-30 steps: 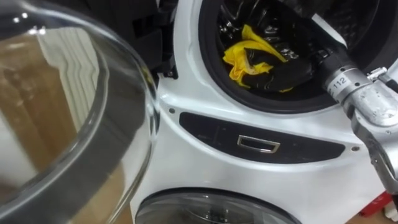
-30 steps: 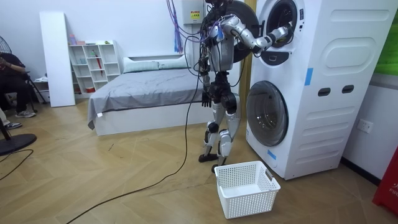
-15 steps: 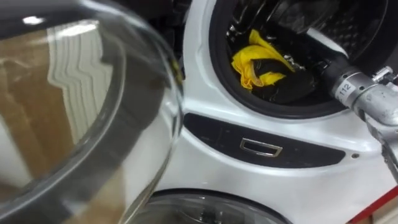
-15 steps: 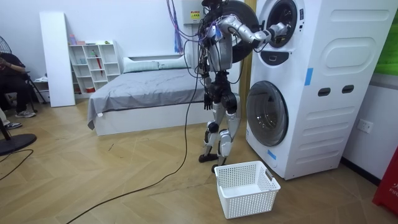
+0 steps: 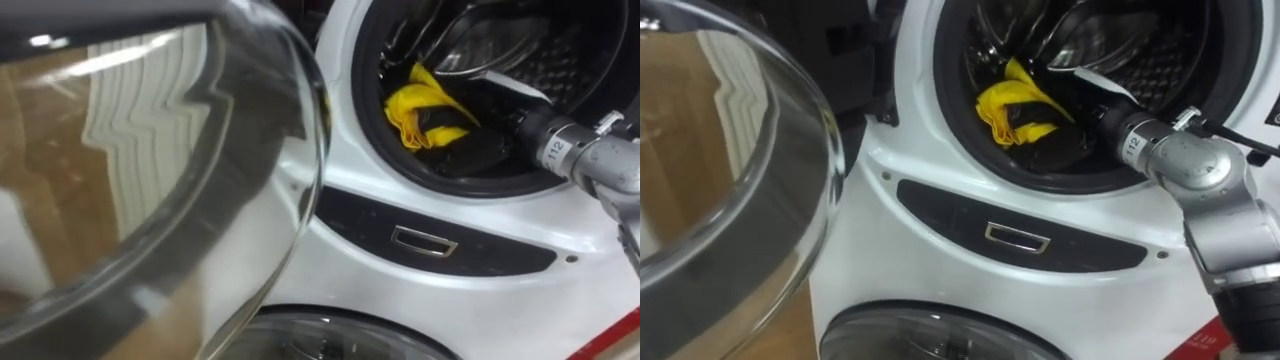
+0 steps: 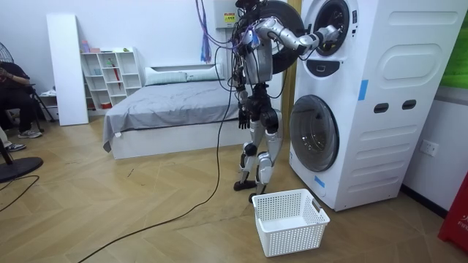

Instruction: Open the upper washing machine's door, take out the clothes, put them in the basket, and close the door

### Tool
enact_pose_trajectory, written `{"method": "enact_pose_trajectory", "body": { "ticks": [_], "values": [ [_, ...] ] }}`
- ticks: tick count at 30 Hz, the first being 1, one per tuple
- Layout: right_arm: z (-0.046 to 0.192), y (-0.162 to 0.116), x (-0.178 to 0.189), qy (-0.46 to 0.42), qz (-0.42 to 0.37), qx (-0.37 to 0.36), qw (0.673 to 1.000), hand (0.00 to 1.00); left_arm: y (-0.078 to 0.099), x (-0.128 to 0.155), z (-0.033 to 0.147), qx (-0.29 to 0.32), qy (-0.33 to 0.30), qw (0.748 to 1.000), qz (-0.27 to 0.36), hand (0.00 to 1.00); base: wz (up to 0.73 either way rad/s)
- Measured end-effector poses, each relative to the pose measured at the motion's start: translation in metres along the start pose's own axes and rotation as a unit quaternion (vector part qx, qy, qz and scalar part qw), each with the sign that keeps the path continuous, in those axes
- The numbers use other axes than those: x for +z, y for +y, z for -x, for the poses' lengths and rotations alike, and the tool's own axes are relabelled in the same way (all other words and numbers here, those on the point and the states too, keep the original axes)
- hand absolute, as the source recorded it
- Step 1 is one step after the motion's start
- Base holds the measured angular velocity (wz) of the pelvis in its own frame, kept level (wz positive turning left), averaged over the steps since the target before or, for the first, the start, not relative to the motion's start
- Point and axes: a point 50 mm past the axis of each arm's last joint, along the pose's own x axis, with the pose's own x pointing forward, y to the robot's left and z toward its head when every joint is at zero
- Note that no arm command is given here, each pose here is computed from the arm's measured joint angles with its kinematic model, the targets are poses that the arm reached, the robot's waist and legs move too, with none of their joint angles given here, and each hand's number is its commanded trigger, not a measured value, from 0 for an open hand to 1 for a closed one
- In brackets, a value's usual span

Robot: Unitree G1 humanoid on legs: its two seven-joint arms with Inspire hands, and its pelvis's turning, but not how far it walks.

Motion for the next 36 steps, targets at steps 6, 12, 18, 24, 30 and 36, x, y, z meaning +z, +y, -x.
{"method": "enact_pose_trajectory", "body": {
  "ticks": [6, 12, 18, 24, 30, 36],
  "values": [
    [0.002, -0.006, 0.001, 0.004, 0.016, -0.03, 0.999, 1.0, 0.003, 0.002, -0.001, 0.005, -0.005, 1.0, 0.0, 0.0, -0.03],
    [0.002, -0.006, 0.006, -0.003, 0.036, -0.047, 0.998, 1.0, 0.006, 0.004, -0.001, 0.02, -0.013, 1.0, -0.001, 0.0, -0.01],
    [0.01, -0.002, 0.031, -0.028, 0.117, -0.065, 0.991, 1.0, 0.005, 0.001, -0.001, 0.022, -0.01, 1.0, -0.003, 0.0, -0.08],
    [0.032, 0.012, 0.059, -0.088, 0.171, -0.089, 0.977, 1.0, -0.003, -0.015, 0.0, 0.013, 0.007, 1.0, -0.003, 0.0, -0.2],
    [0.063, 0.034, 0.092, -0.186, 0.2, -0.074, 0.959, 1.0, -0.008, -0.025, 0.001, 0.011, 0.011, 1.0, 0.005, 0.0, 0.0],
    [0.08, 0.041, 0.095, -0.227, 0.174, -0.06, 0.956, 1.0, -0.01, -0.029, 0.002, 0.018, 0.002, 1.0, 0.012, 0.0, -0.03]
  ]
}}
